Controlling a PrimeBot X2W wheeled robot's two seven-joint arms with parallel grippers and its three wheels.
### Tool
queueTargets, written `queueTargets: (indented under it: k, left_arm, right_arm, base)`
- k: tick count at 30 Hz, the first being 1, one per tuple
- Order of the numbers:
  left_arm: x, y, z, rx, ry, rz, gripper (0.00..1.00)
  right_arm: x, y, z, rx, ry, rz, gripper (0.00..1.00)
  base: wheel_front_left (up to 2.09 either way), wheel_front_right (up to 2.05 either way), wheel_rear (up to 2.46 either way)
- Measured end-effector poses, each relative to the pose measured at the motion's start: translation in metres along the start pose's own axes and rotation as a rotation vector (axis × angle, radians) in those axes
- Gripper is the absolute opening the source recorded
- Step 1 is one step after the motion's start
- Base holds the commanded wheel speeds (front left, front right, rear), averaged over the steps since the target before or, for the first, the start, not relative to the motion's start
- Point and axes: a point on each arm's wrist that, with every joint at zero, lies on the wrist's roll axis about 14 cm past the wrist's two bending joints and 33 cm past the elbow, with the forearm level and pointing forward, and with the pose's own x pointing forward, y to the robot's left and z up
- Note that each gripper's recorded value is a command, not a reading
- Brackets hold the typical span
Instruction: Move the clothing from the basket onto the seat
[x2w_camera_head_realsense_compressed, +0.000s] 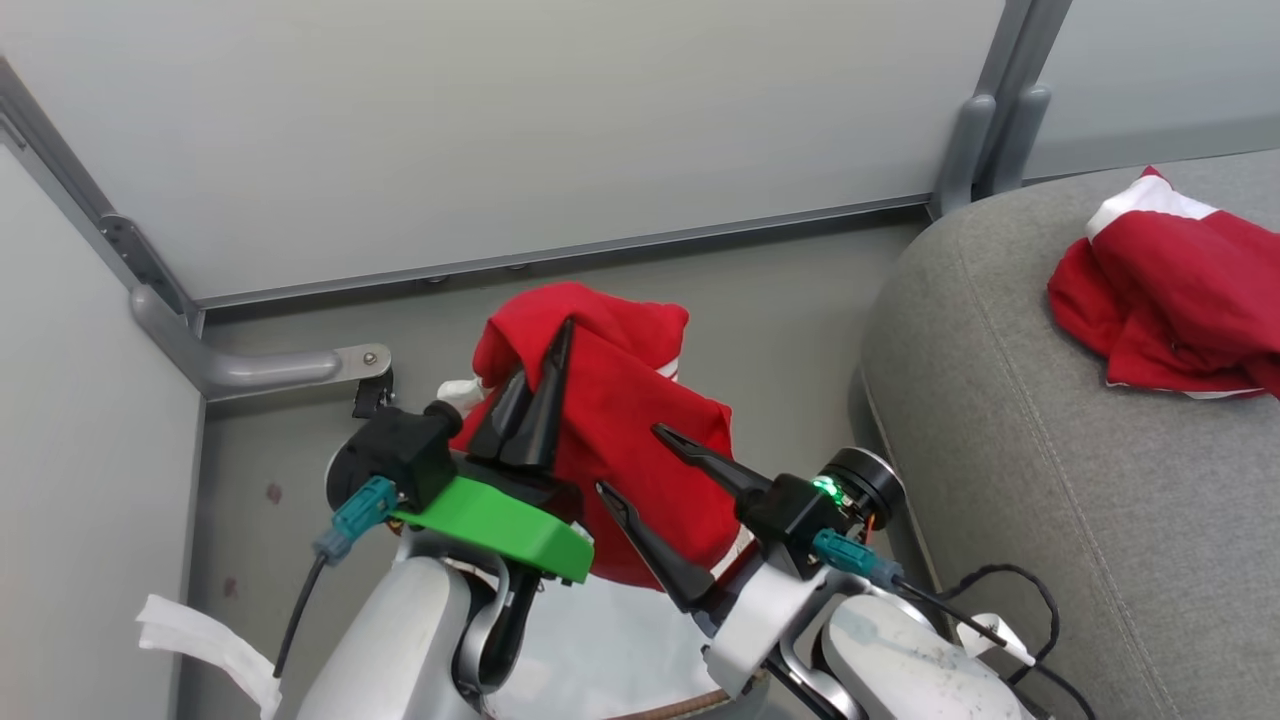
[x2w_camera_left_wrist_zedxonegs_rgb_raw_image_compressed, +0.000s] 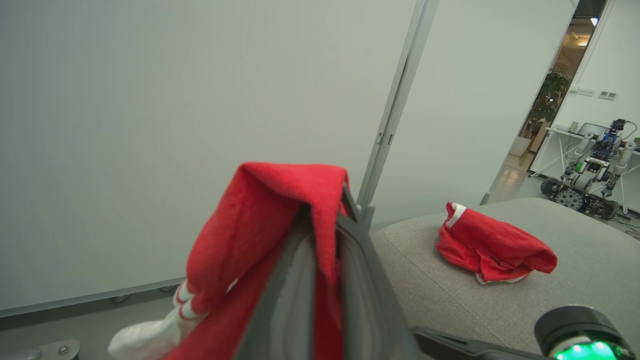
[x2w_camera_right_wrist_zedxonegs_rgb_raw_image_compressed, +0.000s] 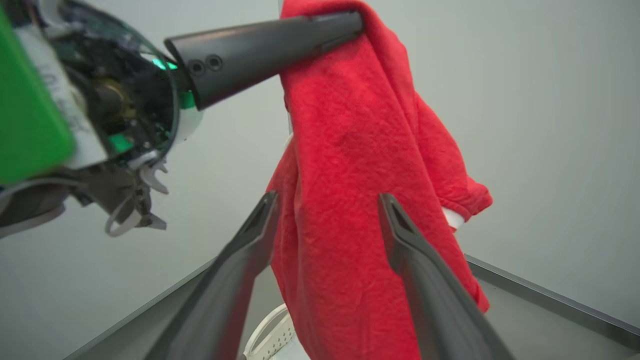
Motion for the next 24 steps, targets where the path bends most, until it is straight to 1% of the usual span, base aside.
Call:
queueTargets:
  k: [6,11,13,14,17,21,24]
  left_arm:
    - [-0.002,-0.005,-0.003,-0.005,0.01,-0.01,0.0]
    - [-0.004,-0.008,-0.003,-0.001,0.014,-0.019,0.0]
    - [-0.006,-0.009,-0.004,-0.003,0.019,-0.019,0.0]
    - [-0.007,-0.01,-0.004,-0.002,0.02,-0.02,0.0]
    - [-0.009,-0.01,-0.001,-0.005,0.015,-0.017,0.0]
    - [-0.008,-0.007,0.002,-0.007,0.005,-0.011,0.0]
    - [-0.007,-0.006,0.002,-0.008,0.005,-0.007,0.0]
  right_arm:
    - [0.011,0.005,-0.013,-0.017,0.049,0.046,1.0]
    - [0.016,0.005,-0.025,-0.016,0.092,0.058,1.0]
    - [0.014,0.004,-0.037,0.004,0.127,0.053,0.35]
    - [0.013,0.003,-0.042,0.013,0.142,0.049,0.0]
    - [0.01,0.0,-0.054,0.052,0.18,0.029,0.0]
    - [0.008,-0.008,-0.061,0.091,0.198,-0.006,0.0]
    - [-0.001,-0.012,-0.073,0.123,0.23,-0.039,0.0]
  base:
    - [0.0,0.0,0.0]
    - [0.0,0.0,0.0]
    - [0.0,0.0,0.0]
    - [0.0,0.0,0.0]
    - [0.0,0.0,0.0]
    - [0.0,0.0,0.0]
    - [0.0,0.0,0.0]
